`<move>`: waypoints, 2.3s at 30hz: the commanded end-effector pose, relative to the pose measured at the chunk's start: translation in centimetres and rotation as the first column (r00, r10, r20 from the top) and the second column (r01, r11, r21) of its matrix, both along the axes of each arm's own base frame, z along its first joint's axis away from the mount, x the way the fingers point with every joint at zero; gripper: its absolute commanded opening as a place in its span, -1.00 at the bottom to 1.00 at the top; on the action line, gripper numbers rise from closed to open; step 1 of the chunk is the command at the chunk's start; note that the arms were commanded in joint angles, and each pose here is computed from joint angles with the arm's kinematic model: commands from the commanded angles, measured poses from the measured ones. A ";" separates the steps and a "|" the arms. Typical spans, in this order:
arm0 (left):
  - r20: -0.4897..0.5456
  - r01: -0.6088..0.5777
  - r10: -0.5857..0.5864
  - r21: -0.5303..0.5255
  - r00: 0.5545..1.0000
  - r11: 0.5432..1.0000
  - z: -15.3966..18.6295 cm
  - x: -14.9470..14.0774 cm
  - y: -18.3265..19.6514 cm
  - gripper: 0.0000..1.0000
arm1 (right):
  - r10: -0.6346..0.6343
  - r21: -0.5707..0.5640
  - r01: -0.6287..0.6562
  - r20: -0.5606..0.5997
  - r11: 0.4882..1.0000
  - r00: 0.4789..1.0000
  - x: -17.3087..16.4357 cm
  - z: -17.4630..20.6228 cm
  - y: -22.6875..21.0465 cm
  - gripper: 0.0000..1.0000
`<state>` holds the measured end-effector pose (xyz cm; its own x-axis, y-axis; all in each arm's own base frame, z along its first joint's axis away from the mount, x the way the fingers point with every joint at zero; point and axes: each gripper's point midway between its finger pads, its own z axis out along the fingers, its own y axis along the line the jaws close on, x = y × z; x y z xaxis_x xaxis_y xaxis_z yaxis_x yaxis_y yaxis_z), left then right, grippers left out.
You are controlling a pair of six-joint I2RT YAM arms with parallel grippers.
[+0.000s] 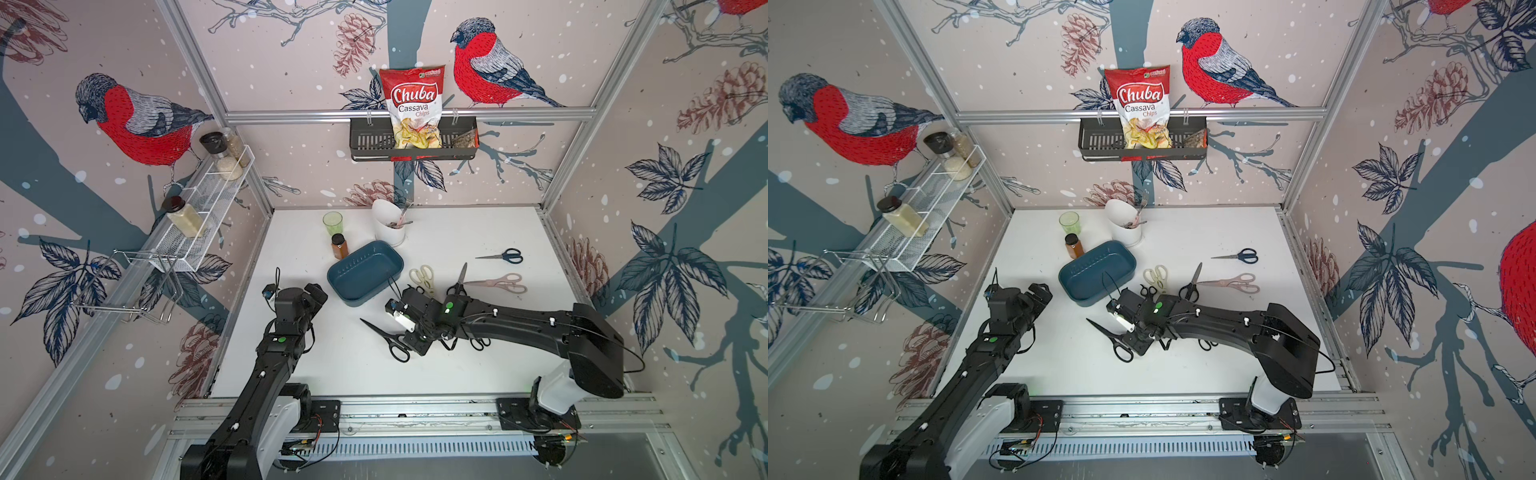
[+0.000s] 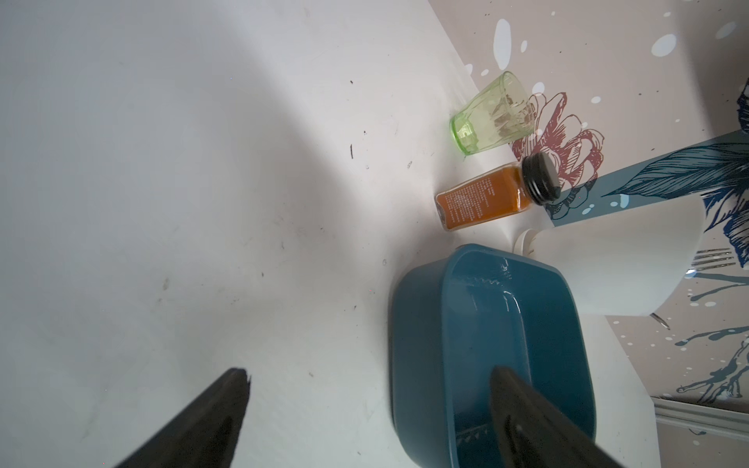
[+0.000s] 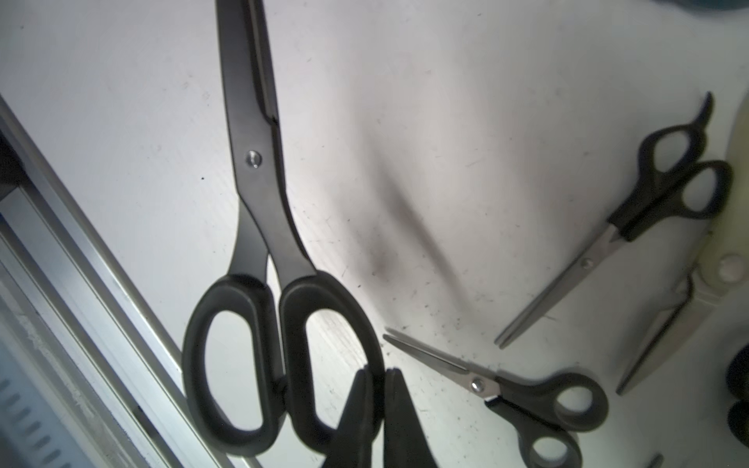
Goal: Put the scissors into the storage box
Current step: Pick up the scissors from the center of the board, then place the scissors in the storage box.
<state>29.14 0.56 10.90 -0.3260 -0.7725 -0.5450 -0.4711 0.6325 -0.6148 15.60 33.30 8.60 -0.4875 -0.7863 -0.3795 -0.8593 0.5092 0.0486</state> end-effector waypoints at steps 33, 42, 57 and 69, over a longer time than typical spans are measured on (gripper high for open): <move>0.009 -0.026 0.027 -0.069 1.000 0.997 2.4 2.5 2.8 0.92 | -0.710 0.301 0.953 -0.666 0.026 0.229 15.5 5.4 14.8 -1.00; 0.013 0.017 -0.016 -0.085 1.000 0.996 2.5 3.2 2.2 0.92 | -0.722 0.226 0.974 -0.677 -0.025 0.138 16.9 2.6 16.8 -1.00; -0.004 0.027 -0.027 -0.047 1.000 0.999 2.0 3.0 2.5 0.92 | -0.722 0.074 0.991 -0.691 -0.108 -0.027 16.2 -2.7 18.2 -1.00; -0.017 0.025 -0.025 -0.045 1.000 0.999 1.5 2.5 2.5 0.92 | -0.743 0.052 0.988 -0.666 -0.143 -0.072 17.1 -4.9 17.2 -0.72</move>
<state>31.71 2.82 12.39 -0.3534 -0.7964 -0.4907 -0.4686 0.6047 -0.6440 32.75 50.98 4.58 -0.7012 0.7129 0.0071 0.5417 0.5262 0.6555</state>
